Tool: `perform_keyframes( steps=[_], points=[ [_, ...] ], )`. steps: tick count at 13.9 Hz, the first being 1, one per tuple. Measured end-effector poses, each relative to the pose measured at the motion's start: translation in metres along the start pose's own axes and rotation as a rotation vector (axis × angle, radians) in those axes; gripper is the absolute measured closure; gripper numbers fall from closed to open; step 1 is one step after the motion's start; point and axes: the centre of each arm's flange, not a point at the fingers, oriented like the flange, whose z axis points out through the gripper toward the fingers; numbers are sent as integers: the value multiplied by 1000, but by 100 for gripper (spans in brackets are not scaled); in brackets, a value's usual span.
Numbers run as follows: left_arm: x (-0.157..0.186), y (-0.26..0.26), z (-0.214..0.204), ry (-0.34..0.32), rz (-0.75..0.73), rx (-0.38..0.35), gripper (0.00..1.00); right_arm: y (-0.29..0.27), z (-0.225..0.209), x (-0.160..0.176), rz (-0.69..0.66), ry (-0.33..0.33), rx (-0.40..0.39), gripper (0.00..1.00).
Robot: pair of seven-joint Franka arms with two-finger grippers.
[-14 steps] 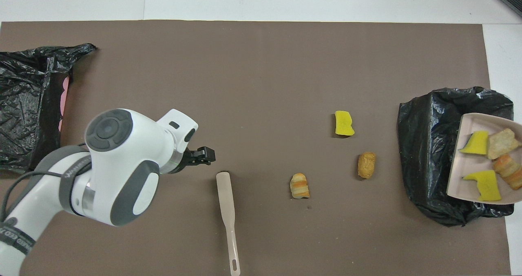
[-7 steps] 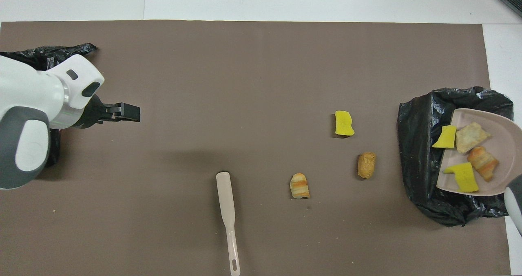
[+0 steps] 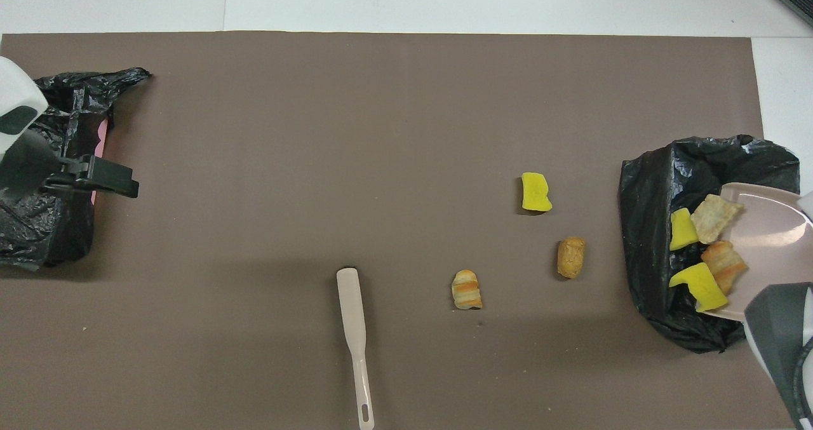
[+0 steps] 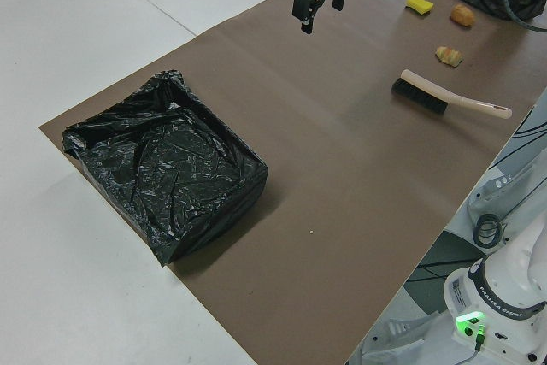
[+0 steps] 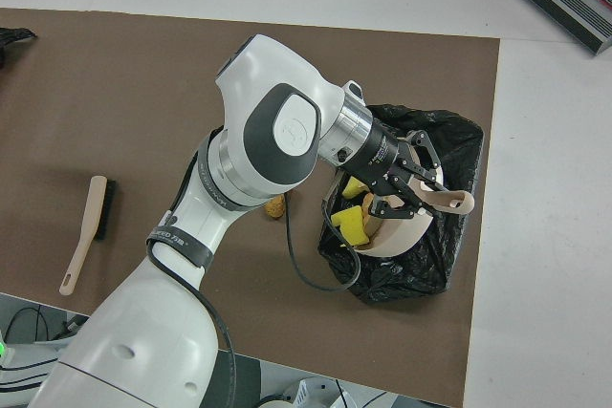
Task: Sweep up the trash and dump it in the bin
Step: 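Tip the dustpan into the bag while the left gripper drops the brush, then lift the emptied dustpan and carry it back to the table center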
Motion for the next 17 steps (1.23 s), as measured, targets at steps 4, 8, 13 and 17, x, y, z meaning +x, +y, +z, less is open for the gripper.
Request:
perform_keyframes(
  steps=[4,8,13,17],
  points=[
    [-3,-6,-3,-11,-1,0,0,1,-6,-15,0,-80,-20,69],
    [-3,-5,-3,-11,0,1,0,6,-29,-30,-49,-90,-40,69],
    [-6,-7,-12,3,25,90,0,14,-55,-39,-28,-50,-69,69],
    [-10,-9,-22,21,27,129,0,32,-78,-17,22,110,-56,69]
  ],
)
